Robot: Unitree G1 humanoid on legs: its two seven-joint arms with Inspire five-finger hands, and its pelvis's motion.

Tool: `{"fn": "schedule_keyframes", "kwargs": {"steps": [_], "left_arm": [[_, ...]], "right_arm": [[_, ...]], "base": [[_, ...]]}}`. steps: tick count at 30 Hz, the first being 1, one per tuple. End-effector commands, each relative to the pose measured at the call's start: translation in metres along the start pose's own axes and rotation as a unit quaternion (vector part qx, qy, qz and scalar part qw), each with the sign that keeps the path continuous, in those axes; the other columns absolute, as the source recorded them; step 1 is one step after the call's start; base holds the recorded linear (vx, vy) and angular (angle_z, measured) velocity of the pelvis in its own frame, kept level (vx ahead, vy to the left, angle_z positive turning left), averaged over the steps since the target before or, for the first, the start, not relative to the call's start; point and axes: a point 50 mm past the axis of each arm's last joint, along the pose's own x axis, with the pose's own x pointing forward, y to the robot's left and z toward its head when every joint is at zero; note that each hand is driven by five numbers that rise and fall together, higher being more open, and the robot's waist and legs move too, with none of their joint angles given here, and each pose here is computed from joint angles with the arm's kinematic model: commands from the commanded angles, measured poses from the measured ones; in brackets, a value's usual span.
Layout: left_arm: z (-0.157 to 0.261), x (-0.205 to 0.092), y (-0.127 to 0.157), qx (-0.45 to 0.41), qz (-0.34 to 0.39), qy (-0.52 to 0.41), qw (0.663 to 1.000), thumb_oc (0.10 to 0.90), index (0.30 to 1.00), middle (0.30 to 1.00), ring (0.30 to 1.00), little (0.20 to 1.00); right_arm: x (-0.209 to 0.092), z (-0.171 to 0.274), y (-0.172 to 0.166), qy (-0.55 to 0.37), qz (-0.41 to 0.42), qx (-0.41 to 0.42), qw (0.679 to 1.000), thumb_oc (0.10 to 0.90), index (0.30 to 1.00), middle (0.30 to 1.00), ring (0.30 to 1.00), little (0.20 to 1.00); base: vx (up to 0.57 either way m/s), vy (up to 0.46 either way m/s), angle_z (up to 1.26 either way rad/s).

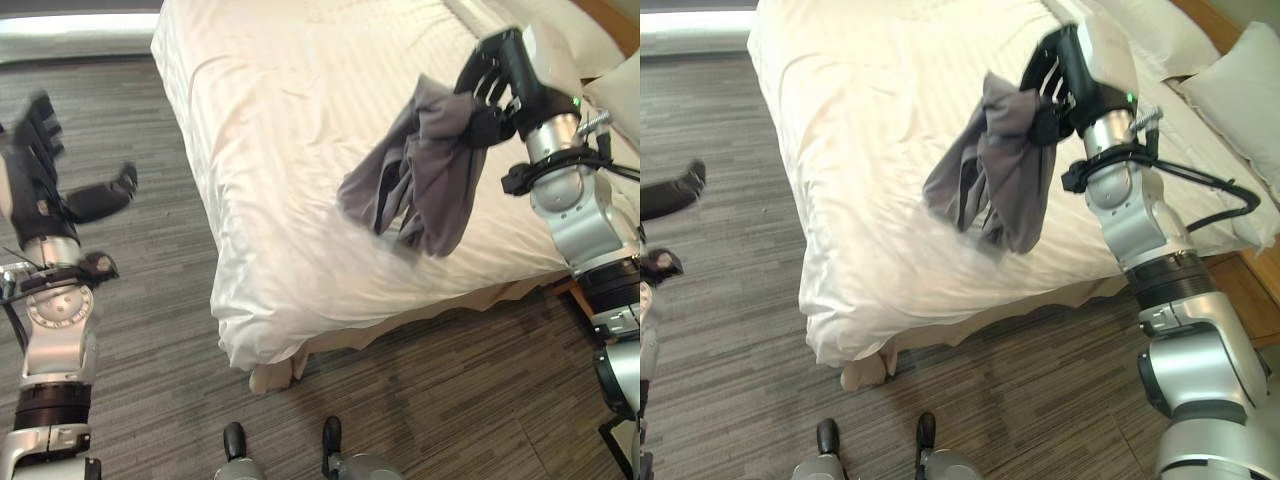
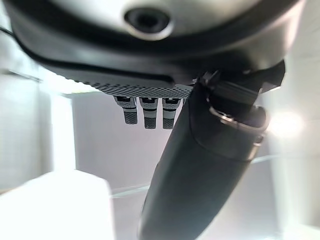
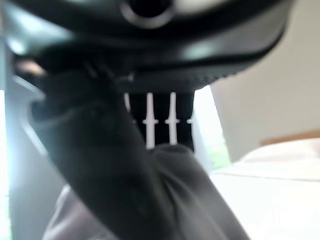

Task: Pick up bed clothes into laundry basket.

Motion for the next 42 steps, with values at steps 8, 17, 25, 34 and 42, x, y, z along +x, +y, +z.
{"fn": "schedule_keyframes", "kwargs": {"steps": [8, 17, 25, 34, 42], "left_arm": [[0.074, -0.006, -0.052, -0.031, -0.088, -0.200, 0.975, 0.800, 0.900, 0.900, 0.900, 0.900], [0.079, -0.019, -0.048, -0.029, -0.067, -0.206, 0.976, 0.800, 0.900, 0.900, 0.900, 0.900], [0.085, -0.042, -0.032, -0.013, -0.033, -0.224, 0.974, 0.800, 0.900, 0.900, 0.900, 0.900], [0.080, -0.092, -0.067, -0.163, -0.118, -0.169, 0.965, 0.800, 0.900, 0.900, 0.900, 0.900], [0.059, -0.110, -0.119, -0.211, -0.191, -0.081, 0.955, 0.800, 0.900, 0.900, 0.900, 0.900]], "right_arm": [[-0.052, -0.018, -0.030, 0.012, -0.170, 0.063, 0.983, 0.400, 0.300, 0.300, 0.300, 0.300], [-0.110, -0.025, -0.055, 0.001, -0.268, 0.100, 0.958, 0.400, 0.300, 0.300, 0.300, 0.300], [-0.116, 0.007, -0.038, -0.054, -0.287, 0.181, 0.939, 0.400, 0.300, 0.300, 0.300, 0.300], [-0.138, 0.014, -0.018, -0.069, -0.227, 0.164, 0.957, 0.400, 0.300, 0.300, 0.300, 0.300], [-0.150, 0.007, 0.014, -0.052, -0.142, 0.137, 0.979, 0.400, 0.300, 0.300, 0.300, 0.300]], "base": [[-0.07, 0.043, -0.33], [-0.20, 0.049, -0.65], [-0.16, 0.014, -1.53], [0.00, -0.129, -1.19], [-0.05, 0.092, -1.29]]}}
